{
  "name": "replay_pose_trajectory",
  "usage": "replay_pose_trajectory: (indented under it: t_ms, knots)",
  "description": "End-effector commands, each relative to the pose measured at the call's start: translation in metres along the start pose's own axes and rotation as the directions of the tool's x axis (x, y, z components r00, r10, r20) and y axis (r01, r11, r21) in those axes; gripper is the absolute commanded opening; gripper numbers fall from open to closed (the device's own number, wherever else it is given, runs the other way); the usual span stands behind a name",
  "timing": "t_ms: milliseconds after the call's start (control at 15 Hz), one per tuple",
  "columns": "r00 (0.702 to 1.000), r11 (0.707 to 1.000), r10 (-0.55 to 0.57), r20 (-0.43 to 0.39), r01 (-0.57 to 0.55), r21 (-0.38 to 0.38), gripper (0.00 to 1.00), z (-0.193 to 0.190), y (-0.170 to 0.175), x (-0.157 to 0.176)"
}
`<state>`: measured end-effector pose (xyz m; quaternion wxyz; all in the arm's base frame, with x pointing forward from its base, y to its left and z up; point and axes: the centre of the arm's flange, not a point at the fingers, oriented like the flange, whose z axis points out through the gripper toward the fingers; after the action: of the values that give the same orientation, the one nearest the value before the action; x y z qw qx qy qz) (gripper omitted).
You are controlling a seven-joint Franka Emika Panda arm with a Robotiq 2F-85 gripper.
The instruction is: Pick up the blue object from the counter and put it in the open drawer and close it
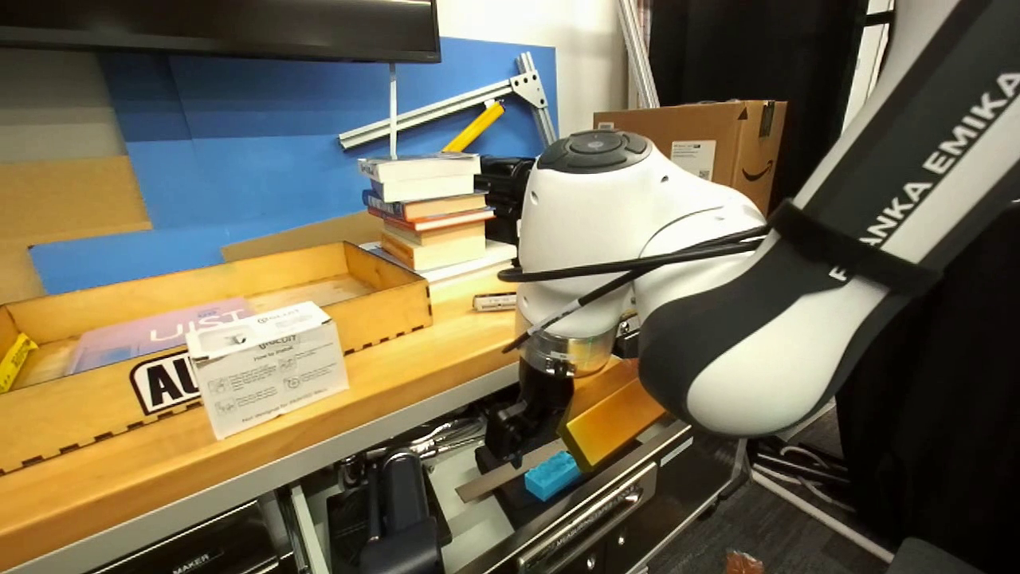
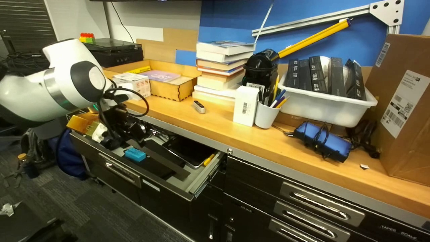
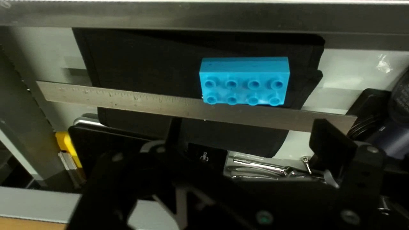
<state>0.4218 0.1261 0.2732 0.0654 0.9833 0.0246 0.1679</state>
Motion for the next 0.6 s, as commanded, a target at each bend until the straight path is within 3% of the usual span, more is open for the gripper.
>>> replay_pose_trajectory:
  t_ms: [0,333,533]
  knots:
    - [1.0,1.0,-0.002,-0.001,0.002,-0.014,1.0,-0.008,0.004,-0.005]
    - [0.976,0.992,0.018,0.216,0.009,-0.122,1.0,-0.008,0.031,-0.021]
    - [0.952,0.996,0.034,0.304,-0.007,-0.089,1.0,-0.012,0.041,-0.023]
